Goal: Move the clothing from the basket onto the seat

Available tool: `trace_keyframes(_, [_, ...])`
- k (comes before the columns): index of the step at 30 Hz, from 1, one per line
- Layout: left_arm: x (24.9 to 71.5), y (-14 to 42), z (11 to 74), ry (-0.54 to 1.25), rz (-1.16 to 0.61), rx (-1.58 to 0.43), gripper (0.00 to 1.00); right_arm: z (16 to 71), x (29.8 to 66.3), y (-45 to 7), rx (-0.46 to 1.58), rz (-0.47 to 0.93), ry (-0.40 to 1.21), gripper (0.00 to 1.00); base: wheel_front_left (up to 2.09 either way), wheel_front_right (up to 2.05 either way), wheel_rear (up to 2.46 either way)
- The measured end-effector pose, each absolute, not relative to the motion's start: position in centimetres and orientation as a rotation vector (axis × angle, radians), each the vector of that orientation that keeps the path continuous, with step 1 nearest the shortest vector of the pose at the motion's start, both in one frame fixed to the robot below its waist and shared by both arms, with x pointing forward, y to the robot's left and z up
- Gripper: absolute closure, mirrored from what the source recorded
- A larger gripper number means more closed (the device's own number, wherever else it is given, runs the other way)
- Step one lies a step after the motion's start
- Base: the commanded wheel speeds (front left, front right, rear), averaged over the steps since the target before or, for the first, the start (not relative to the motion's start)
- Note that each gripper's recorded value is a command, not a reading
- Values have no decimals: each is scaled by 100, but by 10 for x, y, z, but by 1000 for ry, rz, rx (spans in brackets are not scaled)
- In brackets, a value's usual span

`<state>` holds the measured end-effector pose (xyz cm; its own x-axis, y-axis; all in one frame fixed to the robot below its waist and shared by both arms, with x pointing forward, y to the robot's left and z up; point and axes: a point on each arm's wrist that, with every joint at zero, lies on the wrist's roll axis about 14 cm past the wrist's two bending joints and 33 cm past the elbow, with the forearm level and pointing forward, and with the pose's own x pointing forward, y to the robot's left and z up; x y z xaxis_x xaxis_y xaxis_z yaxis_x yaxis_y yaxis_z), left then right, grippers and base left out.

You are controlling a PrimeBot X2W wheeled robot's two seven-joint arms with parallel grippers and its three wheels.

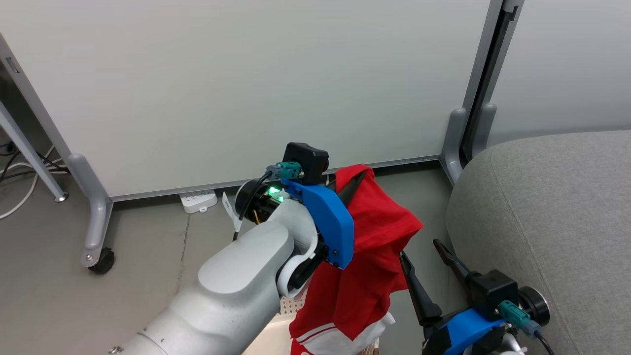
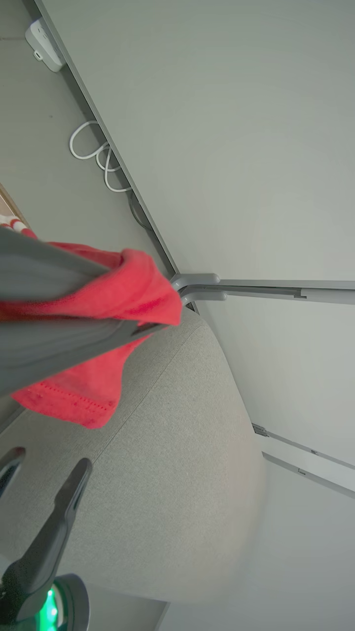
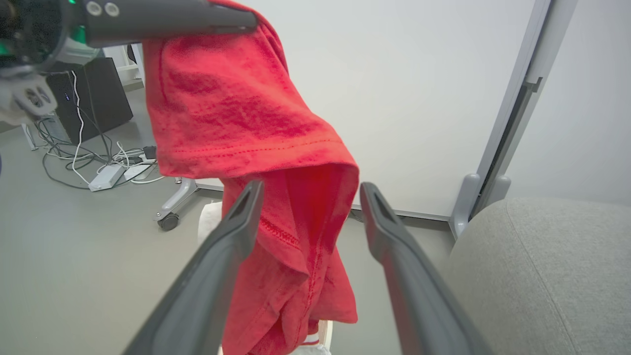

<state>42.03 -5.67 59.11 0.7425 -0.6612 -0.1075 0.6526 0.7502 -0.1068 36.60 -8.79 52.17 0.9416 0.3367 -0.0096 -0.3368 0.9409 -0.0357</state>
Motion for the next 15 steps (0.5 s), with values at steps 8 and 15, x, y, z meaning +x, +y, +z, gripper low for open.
trace_keyframes(8, [423, -55, 588, 147, -709, -76, 100, 518, 368, -88, -43, 344, 18, 0, 0, 0, 0])
trace_keyframes(15, [426, -55, 583, 163, -711, -73, 100, 521, 386, -90, -98, 337, 29, 0, 0, 0, 0])
